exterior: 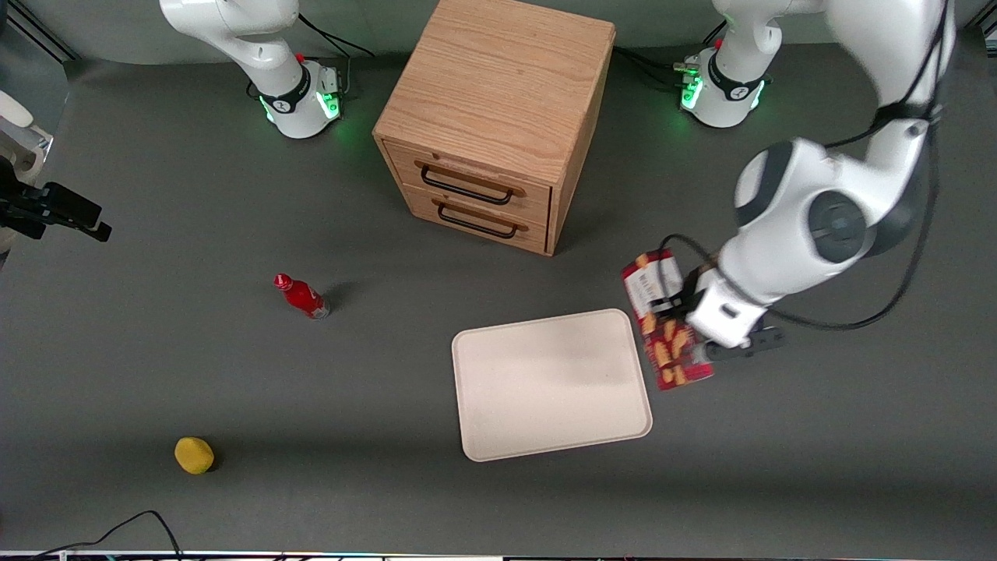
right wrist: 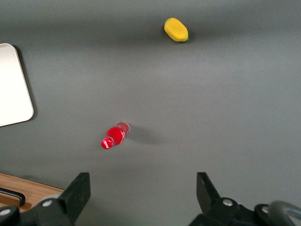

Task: Place red cookie box on tray

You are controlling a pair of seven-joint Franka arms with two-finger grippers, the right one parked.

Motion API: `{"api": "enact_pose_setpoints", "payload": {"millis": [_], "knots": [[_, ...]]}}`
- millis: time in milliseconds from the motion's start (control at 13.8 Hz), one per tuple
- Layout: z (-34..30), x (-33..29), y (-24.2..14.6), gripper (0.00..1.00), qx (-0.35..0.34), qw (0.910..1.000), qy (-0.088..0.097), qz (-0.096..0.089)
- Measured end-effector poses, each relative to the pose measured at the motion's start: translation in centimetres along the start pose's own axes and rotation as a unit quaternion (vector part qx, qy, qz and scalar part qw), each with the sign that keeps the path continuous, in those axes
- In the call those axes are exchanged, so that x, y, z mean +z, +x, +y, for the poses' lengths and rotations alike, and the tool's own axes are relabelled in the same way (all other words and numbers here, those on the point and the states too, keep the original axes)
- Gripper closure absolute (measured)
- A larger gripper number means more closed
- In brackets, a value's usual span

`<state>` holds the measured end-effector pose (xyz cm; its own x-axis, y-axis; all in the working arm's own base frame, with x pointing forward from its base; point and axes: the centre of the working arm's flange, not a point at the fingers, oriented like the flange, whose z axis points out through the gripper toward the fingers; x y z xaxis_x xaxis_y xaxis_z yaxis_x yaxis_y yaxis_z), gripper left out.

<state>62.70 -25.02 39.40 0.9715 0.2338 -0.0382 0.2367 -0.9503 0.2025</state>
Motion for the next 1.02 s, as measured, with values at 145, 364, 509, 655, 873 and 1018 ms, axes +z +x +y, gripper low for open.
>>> {"api": "enact_pose_setpoints", "payload": {"millis": [145, 364, 509, 655, 873, 1018], "knots": [[0.1, 6.7, 1.2, 0.85, 0.01, 0.9998, 0.006, 0.017], [-1.4, 13.9, 2.3, 0.85, 0.035, 0.9985, 0.026, 0.032], [-1.7, 15.2, 2.3, 0.66, 0.029, 0.9983, 0.037, 0.035], [-1.5, 14.2, 2.4, 0.43, 0.018, 0.9982, 0.041, 0.04], [-2.3, 9.3, 2.5, 0.1, 0.008, 0.9957, 0.09, 0.018], [-3.1, 2.8, 1.7, 0.0, 0.014, 0.9932, 0.116, -0.004]]}}
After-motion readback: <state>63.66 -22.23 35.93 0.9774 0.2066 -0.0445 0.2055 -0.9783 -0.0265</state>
